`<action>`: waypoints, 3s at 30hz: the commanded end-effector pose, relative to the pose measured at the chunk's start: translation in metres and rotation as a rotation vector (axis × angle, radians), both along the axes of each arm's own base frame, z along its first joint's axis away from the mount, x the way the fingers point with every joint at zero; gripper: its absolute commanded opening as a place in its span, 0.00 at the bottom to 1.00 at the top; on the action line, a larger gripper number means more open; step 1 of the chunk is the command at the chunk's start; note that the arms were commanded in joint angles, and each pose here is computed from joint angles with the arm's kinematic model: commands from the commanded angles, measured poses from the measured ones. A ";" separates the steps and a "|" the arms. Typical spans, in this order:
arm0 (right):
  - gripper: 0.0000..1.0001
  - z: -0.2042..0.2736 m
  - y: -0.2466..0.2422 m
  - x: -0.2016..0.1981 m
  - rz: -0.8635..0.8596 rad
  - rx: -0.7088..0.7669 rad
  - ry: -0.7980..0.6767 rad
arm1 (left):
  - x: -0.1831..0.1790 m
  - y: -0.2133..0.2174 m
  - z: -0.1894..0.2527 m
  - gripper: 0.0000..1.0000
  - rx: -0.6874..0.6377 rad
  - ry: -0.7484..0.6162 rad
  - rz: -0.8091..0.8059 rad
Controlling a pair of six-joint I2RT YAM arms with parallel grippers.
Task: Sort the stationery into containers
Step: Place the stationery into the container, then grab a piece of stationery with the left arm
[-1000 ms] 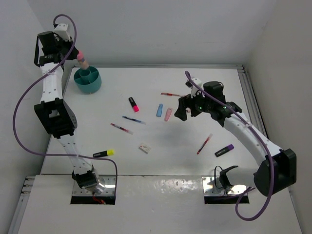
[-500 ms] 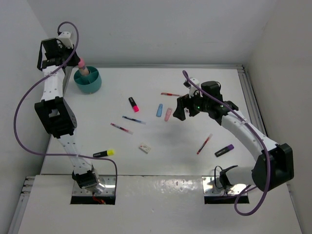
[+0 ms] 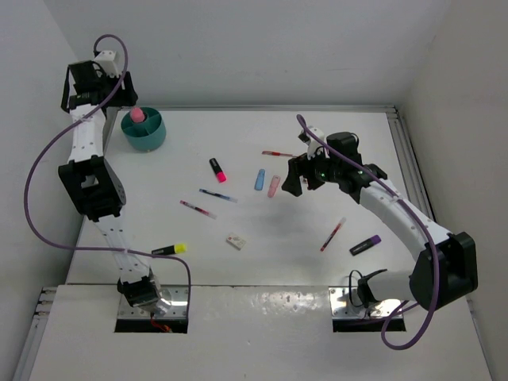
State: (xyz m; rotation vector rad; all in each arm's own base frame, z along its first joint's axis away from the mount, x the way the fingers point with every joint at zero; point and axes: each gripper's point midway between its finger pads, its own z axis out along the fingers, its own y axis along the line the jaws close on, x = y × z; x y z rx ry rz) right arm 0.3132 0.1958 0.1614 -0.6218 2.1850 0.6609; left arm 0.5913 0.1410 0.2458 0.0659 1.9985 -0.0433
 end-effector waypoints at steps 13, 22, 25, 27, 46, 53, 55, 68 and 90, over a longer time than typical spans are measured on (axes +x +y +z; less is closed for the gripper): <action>0.70 -0.012 -0.006 -0.037 0.055 -0.097 0.062 | -0.175 -0.139 0.063 0.58 0.197 -0.061 -0.733; 0.48 -0.036 -0.029 -0.066 0.016 -0.124 0.123 | -0.310 -0.215 -0.079 0.40 0.364 0.239 -1.184; 0.49 -0.040 -0.039 -0.073 -0.003 -0.125 0.131 | -0.348 -0.215 -0.109 0.39 0.381 0.379 -1.296; 0.50 -0.046 -0.045 -0.079 -0.013 -0.130 0.143 | -0.368 -0.205 -0.127 0.44 0.425 0.461 -1.315; 0.56 -0.054 -0.055 -0.078 -0.067 -0.128 0.184 | -0.402 -0.190 -0.216 0.62 0.700 0.660 -1.177; 0.56 -0.054 -0.058 -0.076 -0.074 -0.134 0.183 | -0.393 -0.197 -0.231 0.58 0.703 0.685 -1.163; 0.56 -0.054 -0.058 -0.074 -0.076 -0.134 0.183 | -0.397 -0.197 -0.237 0.57 0.715 0.702 -1.172; 0.56 -0.051 -0.057 -0.066 -0.075 -0.135 0.183 | -0.401 -0.189 -0.261 0.45 0.727 0.760 -1.137; 0.55 -0.050 -0.056 -0.062 -0.070 -0.137 0.165 | -0.297 -0.269 -0.124 0.04 0.458 0.282 -1.039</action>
